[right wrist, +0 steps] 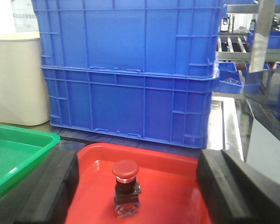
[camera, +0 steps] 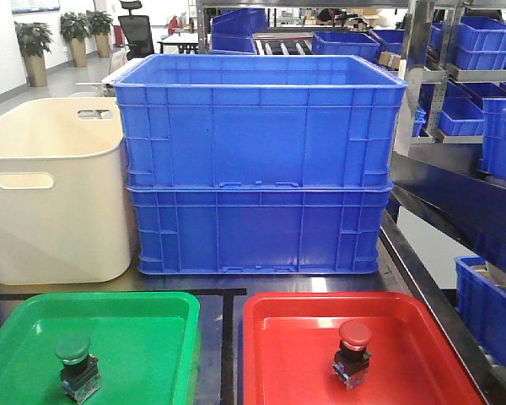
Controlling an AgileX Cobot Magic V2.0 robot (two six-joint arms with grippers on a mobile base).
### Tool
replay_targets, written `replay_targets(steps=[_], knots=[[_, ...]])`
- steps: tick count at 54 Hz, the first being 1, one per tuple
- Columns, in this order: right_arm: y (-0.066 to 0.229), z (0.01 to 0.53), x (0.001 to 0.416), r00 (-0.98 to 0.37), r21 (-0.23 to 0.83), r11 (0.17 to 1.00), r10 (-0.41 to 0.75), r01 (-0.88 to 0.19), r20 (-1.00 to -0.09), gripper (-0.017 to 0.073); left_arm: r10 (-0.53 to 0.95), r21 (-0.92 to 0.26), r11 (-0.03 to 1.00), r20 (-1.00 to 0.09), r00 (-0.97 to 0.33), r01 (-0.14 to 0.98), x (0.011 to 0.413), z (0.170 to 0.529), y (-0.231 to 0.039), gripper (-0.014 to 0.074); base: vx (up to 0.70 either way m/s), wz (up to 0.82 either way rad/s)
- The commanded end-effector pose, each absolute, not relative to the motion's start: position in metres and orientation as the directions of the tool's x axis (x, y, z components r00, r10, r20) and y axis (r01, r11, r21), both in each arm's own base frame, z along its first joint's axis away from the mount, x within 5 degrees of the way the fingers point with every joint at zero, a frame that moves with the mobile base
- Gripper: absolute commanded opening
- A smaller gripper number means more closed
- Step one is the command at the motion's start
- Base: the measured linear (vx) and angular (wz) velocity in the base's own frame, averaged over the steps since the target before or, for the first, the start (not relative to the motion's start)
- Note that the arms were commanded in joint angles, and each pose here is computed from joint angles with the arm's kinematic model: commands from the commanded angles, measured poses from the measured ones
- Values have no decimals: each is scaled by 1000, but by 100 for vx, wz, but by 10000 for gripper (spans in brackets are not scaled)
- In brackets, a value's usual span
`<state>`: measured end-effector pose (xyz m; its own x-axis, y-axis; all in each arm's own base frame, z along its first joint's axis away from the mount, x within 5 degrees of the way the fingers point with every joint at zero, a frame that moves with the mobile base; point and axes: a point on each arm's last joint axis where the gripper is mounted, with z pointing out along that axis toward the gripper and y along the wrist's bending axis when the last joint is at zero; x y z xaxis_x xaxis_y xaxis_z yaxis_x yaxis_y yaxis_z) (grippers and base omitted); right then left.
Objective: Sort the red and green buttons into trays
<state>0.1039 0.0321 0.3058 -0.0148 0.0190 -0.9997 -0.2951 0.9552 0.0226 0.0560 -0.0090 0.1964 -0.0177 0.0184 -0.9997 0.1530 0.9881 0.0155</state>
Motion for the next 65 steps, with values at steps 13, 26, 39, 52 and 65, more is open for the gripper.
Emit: replay_targets(steps=[13,26,39,52,65], knots=[[19,280,63,81,102,948,132,-300,-988,392,-6,5,990,-997,78,143,55,210,-8,-3,0,0],[12,234,50,119,8,973,36,-230,-992,154,-6,5,990,-997,78,143,55,210,-8,-3,0,0],[1,200,56,78,53,998,55,-22,-995,-14,-6,5,990,-997,78,143,55,210,-8,-3,0,0],[1,201,56,83,54,998,55,-14,-995,-12,-6,5,990,-997,78,143,55,210,-8,-3,0,0],[1,201,56,83,54,998,55,-14,-995,-12,-6,5,990,-997,78,143,55,210,-8,-3,0,0]])
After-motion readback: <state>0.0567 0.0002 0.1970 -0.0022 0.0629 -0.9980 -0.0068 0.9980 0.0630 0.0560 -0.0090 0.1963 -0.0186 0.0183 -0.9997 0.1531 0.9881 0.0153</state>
